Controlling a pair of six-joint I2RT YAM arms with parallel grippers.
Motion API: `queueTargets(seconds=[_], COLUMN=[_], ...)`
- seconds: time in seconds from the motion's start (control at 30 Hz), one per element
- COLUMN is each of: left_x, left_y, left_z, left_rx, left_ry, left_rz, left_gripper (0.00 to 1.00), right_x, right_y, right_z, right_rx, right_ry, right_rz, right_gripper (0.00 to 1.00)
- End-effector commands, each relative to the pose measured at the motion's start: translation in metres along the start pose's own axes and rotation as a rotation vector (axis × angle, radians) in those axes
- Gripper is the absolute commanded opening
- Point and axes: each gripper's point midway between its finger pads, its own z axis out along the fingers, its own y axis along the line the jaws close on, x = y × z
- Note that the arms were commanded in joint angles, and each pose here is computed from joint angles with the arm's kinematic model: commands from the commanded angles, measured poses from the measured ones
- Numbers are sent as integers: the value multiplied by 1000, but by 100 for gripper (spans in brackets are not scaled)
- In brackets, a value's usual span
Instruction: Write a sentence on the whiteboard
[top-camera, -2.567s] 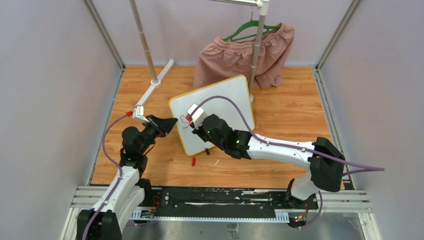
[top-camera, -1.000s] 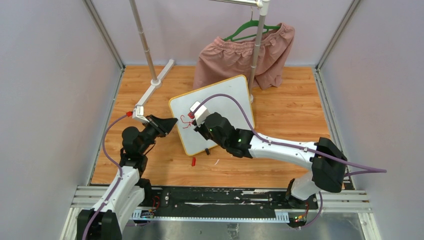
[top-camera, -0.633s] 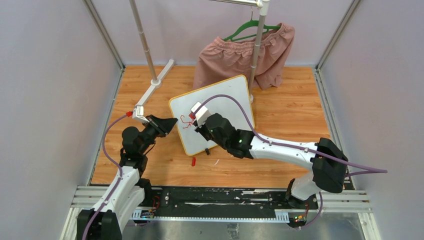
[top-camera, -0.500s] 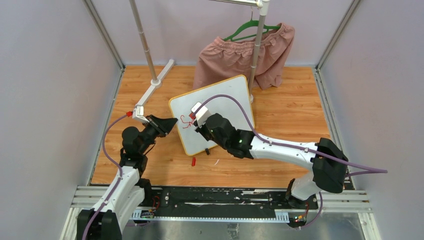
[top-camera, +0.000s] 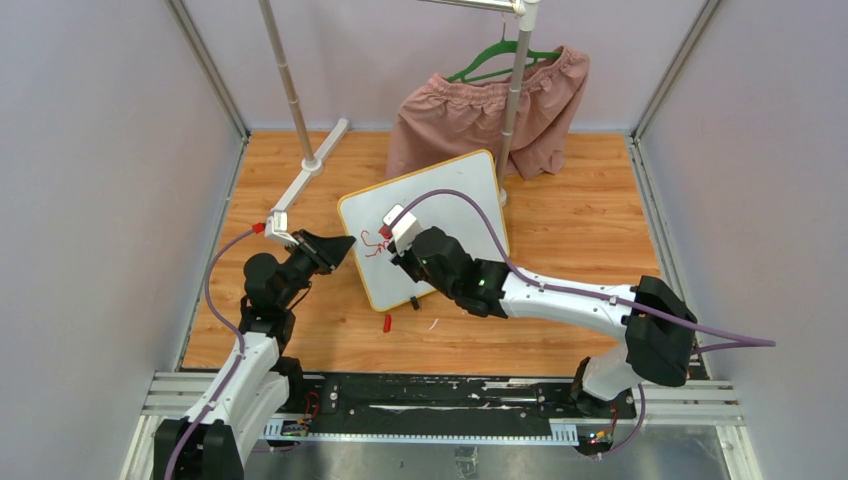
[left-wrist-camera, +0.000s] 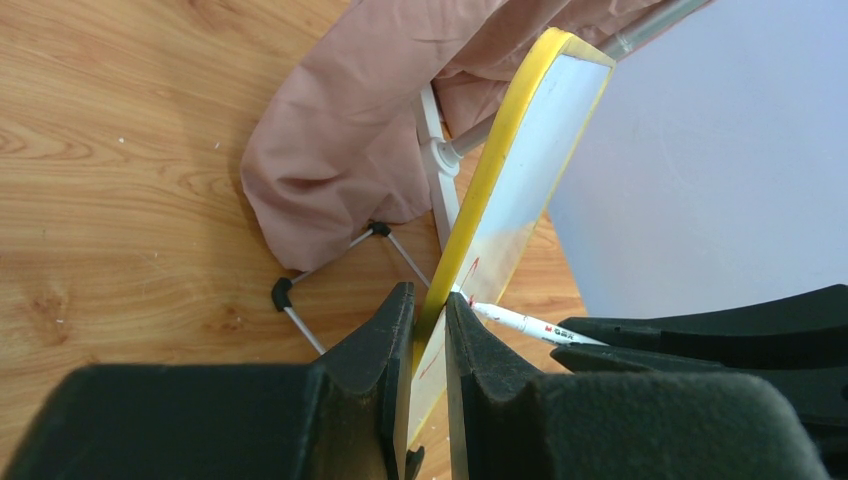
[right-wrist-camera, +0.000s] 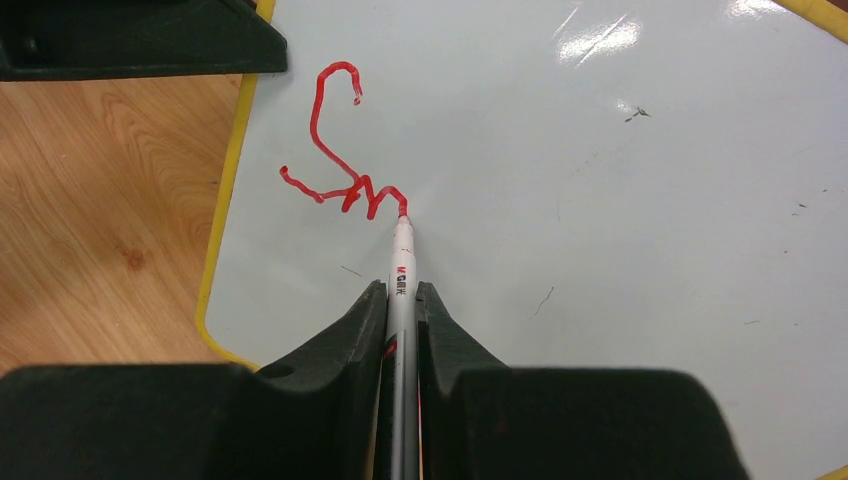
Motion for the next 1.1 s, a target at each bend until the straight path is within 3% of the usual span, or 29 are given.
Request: queueTargets(seconds=[0.0,0.77,1.07], left_x=[1,0,1], left_y=[-5,-5,-5], left_z=[-1,-2,-2], left_rx=[28,28,29], left_ry=[4,3,2], left_rz=[5,6,7], left_gripper=[0,0,0], right_x=[6,4,-42], right_y=[-7,-6,-17], right_z=[-4,-7,-21], right_rx=[10,1,17], right_ry=[12,6,-95], right_rz=[13,18,58], right_gripper=[0,0,0])
